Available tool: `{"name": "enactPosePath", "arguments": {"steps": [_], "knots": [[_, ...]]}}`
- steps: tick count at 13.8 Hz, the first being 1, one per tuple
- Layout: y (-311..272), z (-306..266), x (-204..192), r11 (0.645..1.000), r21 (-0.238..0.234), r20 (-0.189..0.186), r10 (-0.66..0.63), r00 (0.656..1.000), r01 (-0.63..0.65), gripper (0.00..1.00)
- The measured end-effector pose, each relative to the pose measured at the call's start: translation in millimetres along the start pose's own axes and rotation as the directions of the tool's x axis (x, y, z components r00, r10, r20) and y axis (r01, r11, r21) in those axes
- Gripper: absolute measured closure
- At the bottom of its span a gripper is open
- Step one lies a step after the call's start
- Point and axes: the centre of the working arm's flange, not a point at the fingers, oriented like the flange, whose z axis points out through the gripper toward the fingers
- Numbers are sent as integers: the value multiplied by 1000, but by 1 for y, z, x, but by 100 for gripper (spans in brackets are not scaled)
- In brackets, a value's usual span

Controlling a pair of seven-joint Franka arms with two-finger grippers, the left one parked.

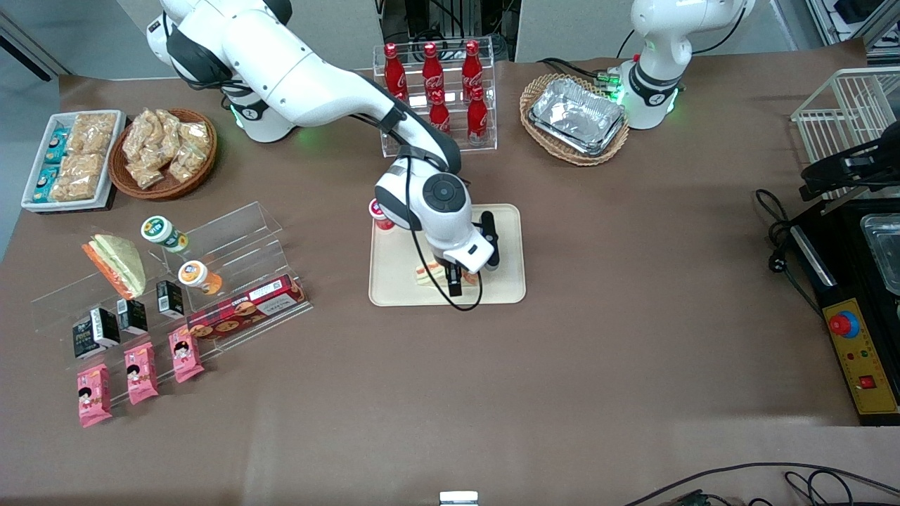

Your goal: Place sandwich on tray

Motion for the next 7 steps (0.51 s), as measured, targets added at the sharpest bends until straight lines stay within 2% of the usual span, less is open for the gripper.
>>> {"name": "enactPosePath", "arguments": {"steps": [3,5,7], "knots": [[33,-55,-25,996,-47,-43,73,996,-75,0],[59,-105,-58,985,-59,-88,158,983,-164,0],[81,-149,-99,967,-69,-108,237,966,-245,0]]}}
